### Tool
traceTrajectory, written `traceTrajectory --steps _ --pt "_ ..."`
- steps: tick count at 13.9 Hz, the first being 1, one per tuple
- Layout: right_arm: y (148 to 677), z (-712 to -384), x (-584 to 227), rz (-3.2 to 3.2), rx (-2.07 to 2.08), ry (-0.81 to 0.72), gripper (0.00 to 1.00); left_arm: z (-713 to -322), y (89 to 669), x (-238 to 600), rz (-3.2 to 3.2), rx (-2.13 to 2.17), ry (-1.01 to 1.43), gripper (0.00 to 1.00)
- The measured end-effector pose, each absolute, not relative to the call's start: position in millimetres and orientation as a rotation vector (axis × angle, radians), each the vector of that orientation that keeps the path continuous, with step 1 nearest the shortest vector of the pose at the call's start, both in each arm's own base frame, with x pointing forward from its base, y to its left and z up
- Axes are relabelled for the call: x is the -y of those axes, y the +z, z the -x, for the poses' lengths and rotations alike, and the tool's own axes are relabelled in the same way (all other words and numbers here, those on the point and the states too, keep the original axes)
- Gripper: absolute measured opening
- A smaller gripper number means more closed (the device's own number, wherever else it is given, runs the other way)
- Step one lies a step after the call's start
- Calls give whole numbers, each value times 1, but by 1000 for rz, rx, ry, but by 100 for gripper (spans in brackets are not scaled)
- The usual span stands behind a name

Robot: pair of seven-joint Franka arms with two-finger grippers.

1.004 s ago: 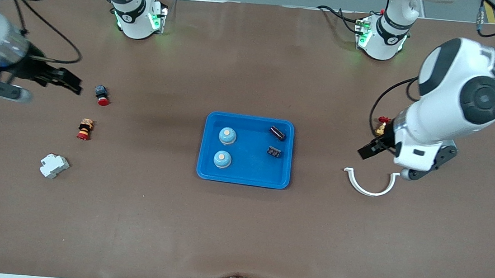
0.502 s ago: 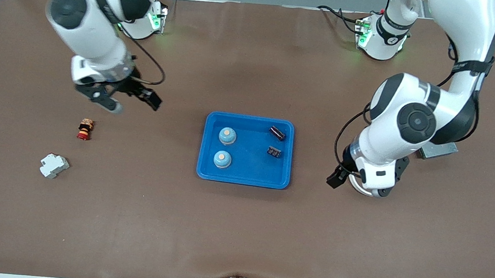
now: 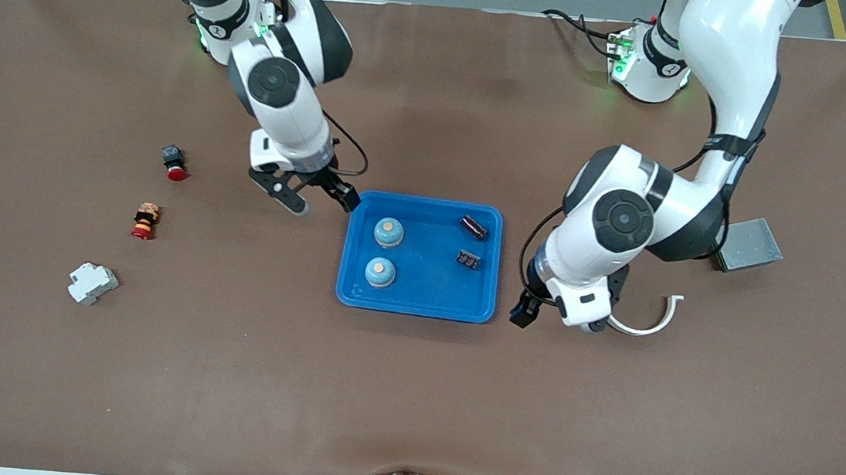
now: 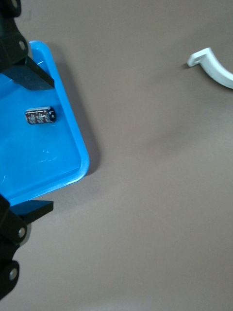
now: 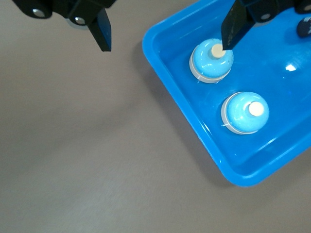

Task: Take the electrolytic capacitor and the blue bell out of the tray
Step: 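Lower the left gripper onto a capacitor while the right gripper lowers onto a bell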

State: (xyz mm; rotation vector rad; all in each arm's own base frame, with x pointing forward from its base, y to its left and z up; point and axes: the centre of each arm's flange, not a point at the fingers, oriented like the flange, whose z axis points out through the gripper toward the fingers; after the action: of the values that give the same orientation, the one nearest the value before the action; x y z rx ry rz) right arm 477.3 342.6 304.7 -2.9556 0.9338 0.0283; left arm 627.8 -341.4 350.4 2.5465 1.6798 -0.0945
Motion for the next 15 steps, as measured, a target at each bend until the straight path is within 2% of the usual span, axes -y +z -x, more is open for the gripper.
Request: traceTrajectory --steps 6,15 --pt "256 -490 -386 2940 -989 26 100 -599 295 400 -2504 -1800 -126 100" --pt "214 -494 -425 2964 -1039 -7 100 -581 245 420 -2552 -1842 -170 100"
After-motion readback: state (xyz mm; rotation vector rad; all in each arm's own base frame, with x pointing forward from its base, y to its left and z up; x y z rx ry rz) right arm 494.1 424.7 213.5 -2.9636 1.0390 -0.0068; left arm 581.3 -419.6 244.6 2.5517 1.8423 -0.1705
